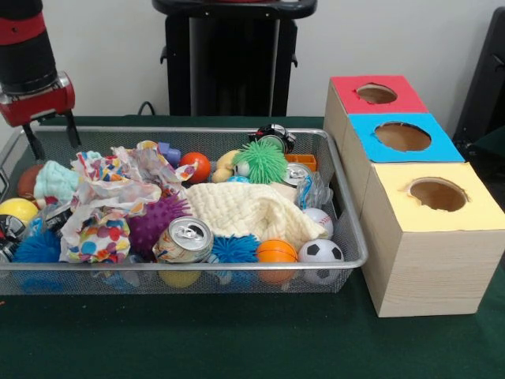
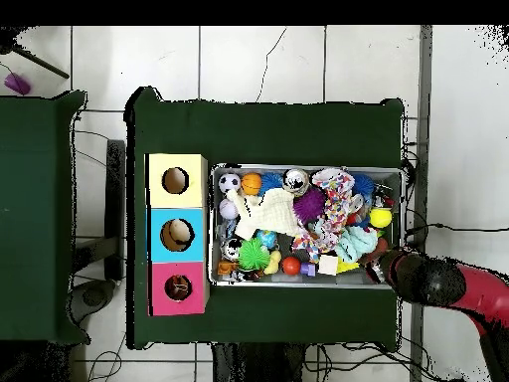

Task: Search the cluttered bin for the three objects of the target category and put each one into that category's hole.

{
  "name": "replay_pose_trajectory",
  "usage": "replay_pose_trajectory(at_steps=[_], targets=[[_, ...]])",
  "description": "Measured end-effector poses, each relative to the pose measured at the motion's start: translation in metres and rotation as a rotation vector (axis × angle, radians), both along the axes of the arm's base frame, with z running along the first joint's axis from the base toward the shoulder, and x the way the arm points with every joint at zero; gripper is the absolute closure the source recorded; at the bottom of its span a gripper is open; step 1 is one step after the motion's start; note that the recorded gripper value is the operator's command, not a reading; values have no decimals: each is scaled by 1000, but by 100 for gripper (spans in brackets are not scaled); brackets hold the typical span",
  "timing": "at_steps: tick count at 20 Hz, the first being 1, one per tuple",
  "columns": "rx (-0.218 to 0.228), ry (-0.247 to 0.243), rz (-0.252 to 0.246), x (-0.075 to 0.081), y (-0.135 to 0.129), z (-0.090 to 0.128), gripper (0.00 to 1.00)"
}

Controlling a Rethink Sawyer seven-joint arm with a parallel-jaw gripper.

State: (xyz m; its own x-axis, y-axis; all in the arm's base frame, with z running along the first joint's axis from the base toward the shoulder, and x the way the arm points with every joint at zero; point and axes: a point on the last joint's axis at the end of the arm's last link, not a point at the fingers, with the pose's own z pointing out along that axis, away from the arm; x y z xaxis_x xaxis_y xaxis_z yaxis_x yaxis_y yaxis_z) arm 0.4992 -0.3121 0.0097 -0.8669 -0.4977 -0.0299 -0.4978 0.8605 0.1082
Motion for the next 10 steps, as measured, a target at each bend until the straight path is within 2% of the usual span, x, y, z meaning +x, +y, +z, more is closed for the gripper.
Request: replay_pose_trajectory(at_steps=[10], targets=[[15,5,-5,-5,1,-9,0]])
